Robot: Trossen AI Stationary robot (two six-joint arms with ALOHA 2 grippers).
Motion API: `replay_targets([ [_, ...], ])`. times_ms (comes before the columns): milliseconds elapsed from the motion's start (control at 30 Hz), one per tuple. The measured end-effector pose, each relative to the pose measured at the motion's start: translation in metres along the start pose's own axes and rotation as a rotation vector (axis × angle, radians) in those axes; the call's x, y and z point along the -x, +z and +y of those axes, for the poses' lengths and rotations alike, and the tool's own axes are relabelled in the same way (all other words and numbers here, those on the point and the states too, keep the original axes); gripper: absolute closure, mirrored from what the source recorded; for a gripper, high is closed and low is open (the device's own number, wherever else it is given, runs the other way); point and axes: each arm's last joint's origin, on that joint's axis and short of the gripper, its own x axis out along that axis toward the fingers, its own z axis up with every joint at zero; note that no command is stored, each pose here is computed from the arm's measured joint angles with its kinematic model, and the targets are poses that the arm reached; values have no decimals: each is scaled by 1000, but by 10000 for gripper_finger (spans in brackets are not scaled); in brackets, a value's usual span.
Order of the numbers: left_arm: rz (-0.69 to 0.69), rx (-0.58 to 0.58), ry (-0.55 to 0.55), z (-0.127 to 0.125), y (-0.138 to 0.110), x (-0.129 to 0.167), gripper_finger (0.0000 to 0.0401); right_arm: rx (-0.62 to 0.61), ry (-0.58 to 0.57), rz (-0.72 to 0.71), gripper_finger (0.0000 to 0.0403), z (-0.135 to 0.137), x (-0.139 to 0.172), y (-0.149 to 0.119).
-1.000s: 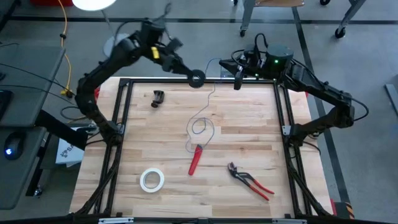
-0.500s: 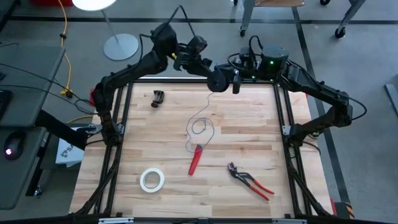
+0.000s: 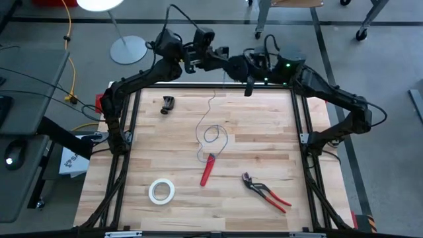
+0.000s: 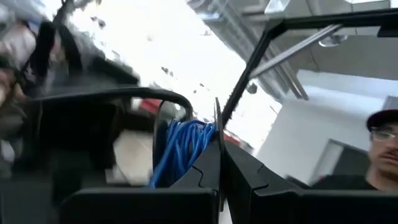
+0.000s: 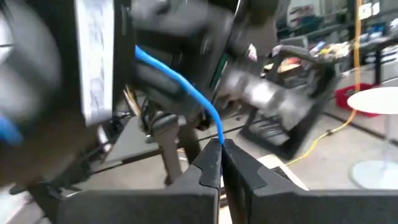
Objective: Coil cords
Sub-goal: Coil the blue wire cable onto the black spool
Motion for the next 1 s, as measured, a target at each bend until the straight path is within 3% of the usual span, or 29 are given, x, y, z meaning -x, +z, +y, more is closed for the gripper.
replay_targets([
  [367, -143, -224, 31, -17, 31, 28, 400, -30, 37, -4, 403, 3, -10, -5],
  [700, -143, -371, 77, -44, 59, 58, 400, 78, 30, -11, 396, 3, -9, -4],
  [800, -155, -424, 79, -55, 62, 59, 400, 96, 1, 24, 368, 1, -11, -9],
  [1000, -155, -420, 66, -53, 56, 50, 400, 95, -109, 48, 262, -6, -19, -17],
])
